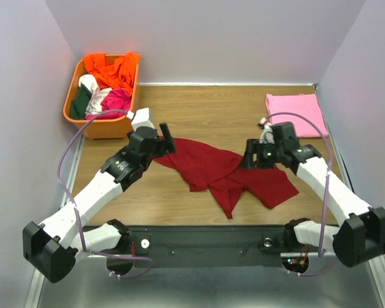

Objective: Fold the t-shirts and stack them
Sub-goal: Move the tshirt to the center of the board, then flatten the tshirt out

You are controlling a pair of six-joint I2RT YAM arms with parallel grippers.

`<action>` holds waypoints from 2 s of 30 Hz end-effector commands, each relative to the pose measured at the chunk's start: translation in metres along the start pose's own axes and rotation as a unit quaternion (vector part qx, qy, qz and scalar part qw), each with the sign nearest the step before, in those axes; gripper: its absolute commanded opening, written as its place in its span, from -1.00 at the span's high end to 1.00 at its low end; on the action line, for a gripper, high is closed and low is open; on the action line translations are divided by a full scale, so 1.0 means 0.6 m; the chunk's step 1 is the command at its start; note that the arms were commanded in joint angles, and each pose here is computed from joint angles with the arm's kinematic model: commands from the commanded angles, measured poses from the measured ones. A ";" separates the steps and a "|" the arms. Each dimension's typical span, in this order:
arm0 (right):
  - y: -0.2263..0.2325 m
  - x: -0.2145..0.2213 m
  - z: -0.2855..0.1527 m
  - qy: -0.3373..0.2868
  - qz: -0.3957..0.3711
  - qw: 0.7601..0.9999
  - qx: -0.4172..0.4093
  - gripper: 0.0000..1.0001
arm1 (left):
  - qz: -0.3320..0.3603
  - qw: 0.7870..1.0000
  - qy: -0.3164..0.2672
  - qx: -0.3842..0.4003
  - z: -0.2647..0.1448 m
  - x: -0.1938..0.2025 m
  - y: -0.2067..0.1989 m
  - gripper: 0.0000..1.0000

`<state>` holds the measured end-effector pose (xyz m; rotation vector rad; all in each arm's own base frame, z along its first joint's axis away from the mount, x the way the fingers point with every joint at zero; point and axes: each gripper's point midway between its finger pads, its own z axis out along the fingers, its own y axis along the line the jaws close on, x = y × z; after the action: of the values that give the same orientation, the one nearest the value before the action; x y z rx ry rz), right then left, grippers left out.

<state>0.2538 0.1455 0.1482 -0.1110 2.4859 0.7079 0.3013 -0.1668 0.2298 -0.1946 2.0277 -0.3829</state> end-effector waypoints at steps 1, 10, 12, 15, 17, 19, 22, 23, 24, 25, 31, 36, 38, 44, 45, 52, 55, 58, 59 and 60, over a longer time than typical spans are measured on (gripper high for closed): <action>0.092 0.012 0.043 0.022 -0.054 0.996 -0.068 -0.45 | -0.044 0.997 0.018 -0.060 0.002 0.038 0.082 -0.87; 0.196 0.072 0.173 0.081 -0.071 0.987 -0.122 -0.27 | -0.058 0.996 0.027 -0.063 0.002 0.069 0.127 -0.87; 0.197 0.085 0.197 0.097 -0.064 0.986 -0.120 -0.23 | -0.056 0.996 0.020 -0.062 -0.003 0.066 0.130 -0.86; 0.198 0.103 0.221 0.115 -0.058 0.985 -0.118 -0.21 | -0.050 0.997 0.011 -0.056 -0.007 0.062 0.130 -0.86; 0.202 0.111 0.232 0.120 -0.058 0.984 -0.121 -0.18 | -0.048 0.997 0.008 -0.055 -0.009 0.060 0.131 -0.86; 0.205 0.123 0.240 0.131 -0.053 0.982 -0.124 -0.17 | -0.044 0.998 0.009 -0.054 -0.009 0.062 0.131 -0.86; 0.210 0.135 0.250 0.139 -0.051 0.981 -0.125 -0.14 | -0.038 0.998 0.008 -0.055 -0.010 0.062 0.133 -0.86; 0.211 0.137 0.252 0.141 -0.050 0.981 -0.126 -0.09 | -0.037 0.998 0.006 -0.054 -0.011 0.060 0.133 -0.86; 0.211 0.137 0.252 0.141 -0.050 0.981 -0.126 -0.04 | -0.037 0.998 0.006 -0.054 -0.011 0.060 0.133 -0.86; 0.217 0.138 0.251 0.142 -0.052 0.980 -0.131 0.01 | -0.037 0.998 0.004 -0.054 -0.012 0.058 0.133 -0.85; 0.247 0.087 0.225 0.094 -0.060 0.984 -0.141 0.82 | -0.036 0.998 0.000 -0.046 -0.016 0.050 0.127 -0.85; 0.239 -0.013 0.175 0.020 -0.098 0.992 -0.075 0.99 | -0.028 0.999 0.003 -0.036 -0.019 0.046 0.120 -0.85; 0.208 -0.064 0.156 -0.011 -0.099 0.994 -0.036 0.99 | -0.024 0.999 0.006 -0.027 -0.020 0.043 0.113 -0.85; 0.035 -0.266 0.058 -0.136 -0.067 0.981 0.121 0.99 | -0.016 0.998 0.057 0.027 -0.011 0.071 0.076 -0.84; -0.014 -0.310 0.027 -0.173 -0.050 0.969 0.171 0.99 | -0.015 0.997 0.064 0.034 -0.009 0.076 0.069 -0.83; -0.082 -0.420 -0.022 -0.232 -0.032 0.947 0.219 0.99 | -0.016 0.987 0.123 0.102 -0.009 0.133 -0.031 -0.78; -0.076 -0.429 -0.009 -0.225 -0.040 0.952 0.204 0.99 | -0.012 0.979 0.161 0.124 0.000 0.176 -0.079 -0.78; -0.078 -0.430 0.001 -0.220 -0.046 0.953 0.202 0.99 | 0.003 0.972 0.193 0.136 0.011 0.223 -0.122 -0.78; -0.078 -0.428 0.002 -0.217 -0.047 0.954 0.201 0.99 | 0.007 0.971 0.195 0.138 0.015 0.225 -0.137 -0.78; -0.080 -0.424 0.006 -0.213 -0.048 0.955 0.201 0.99 | 0.022 0.966 0.222 0.134 0.021 0.260 -0.146 -0.78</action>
<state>0.4782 0.0855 0.2438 0.1112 2.1650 0.1465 0.2366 -0.2589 0.1224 0.0927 2.3829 -0.6501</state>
